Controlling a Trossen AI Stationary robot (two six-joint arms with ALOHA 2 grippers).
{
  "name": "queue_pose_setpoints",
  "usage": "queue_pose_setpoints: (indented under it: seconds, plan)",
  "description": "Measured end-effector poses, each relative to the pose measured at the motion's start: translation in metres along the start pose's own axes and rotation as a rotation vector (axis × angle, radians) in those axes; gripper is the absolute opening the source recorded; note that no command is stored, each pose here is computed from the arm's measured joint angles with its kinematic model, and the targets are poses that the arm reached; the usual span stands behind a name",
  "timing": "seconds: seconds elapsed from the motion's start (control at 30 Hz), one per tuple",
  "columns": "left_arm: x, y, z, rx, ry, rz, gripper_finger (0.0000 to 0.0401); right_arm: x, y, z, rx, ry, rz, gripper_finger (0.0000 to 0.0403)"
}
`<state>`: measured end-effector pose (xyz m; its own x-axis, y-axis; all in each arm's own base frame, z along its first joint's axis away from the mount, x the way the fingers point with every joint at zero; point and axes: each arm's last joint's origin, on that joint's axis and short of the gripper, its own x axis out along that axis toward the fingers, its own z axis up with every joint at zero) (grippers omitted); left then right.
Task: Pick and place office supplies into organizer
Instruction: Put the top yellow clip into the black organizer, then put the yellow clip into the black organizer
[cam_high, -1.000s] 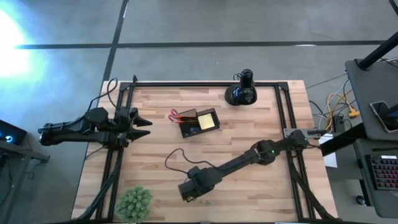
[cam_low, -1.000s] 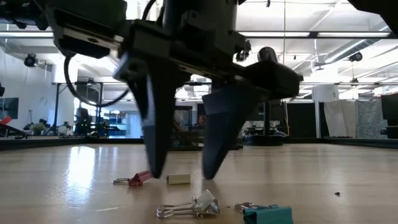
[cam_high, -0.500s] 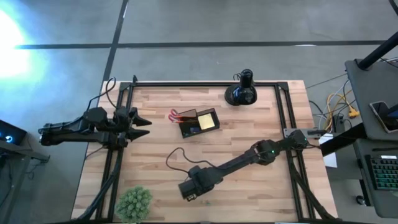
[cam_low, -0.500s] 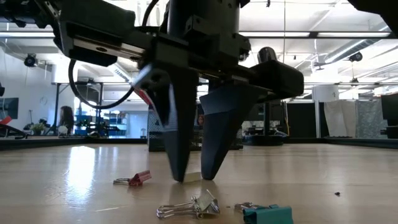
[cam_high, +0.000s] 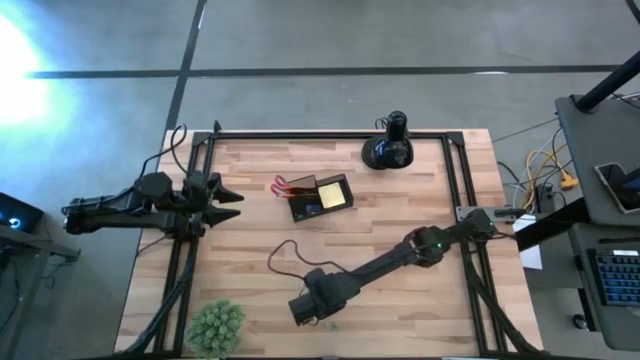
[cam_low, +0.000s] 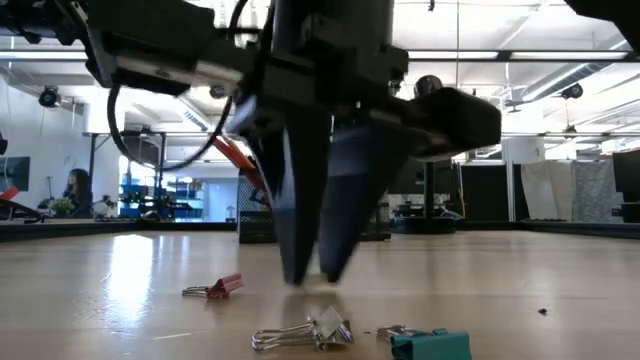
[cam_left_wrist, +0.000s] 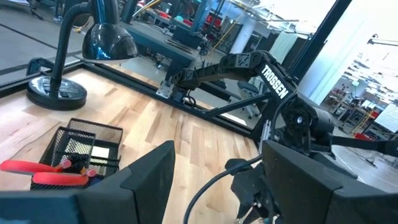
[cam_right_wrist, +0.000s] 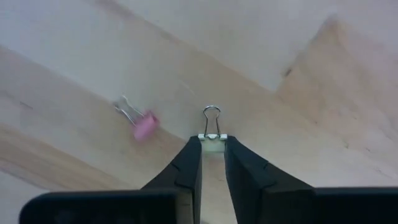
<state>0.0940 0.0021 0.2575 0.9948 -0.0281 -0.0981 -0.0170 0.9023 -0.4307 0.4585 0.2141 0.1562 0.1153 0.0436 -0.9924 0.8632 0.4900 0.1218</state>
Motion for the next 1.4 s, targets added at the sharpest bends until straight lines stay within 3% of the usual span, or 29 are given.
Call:
queue_pose_setpoints:
  seconds: [0.2,0.37,0.6,0.9,1.1,1.27,1.4]
  plan:
    - [-0.001,0.000,0.000,0.000,-0.006,-0.004,0.0228,-0.058,-0.007,0.014,0.130,-0.251,0.074,0.0049]
    - [-0.001,0.000,0.000,0.001,-0.008,-0.005,0.0228,-0.075,-0.019,0.060,0.128,-0.450,0.027,0.0050]
    - [-0.001,0.000,0.000,0.001,-0.005,-0.004,0.0228,-0.071,-0.033,0.141,-0.008,-0.454,0.006,0.0050]
    - [-0.002,0.000,0.001,0.002,-0.009,-0.007,0.0228,-0.063,-0.062,0.199,-0.025,-0.335,-0.034,0.0050]
    - [-0.005,-0.001,0.002,0.004,-0.030,-0.016,0.0228,-0.052,-0.075,0.210,-0.006,-0.258,-0.063,0.0061]
    - [-0.009,-0.002,0.003,0.006,-0.054,-0.027,0.0228,-0.037,-0.081,0.209,0.033,-0.209,-0.082,0.0117]
    - [-0.013,-0.003,0.003,0.007,-0.071,-0.036,0.0228,-0.039,-0.078,0.208,0.057,-0.279,-0.089,0.0164]
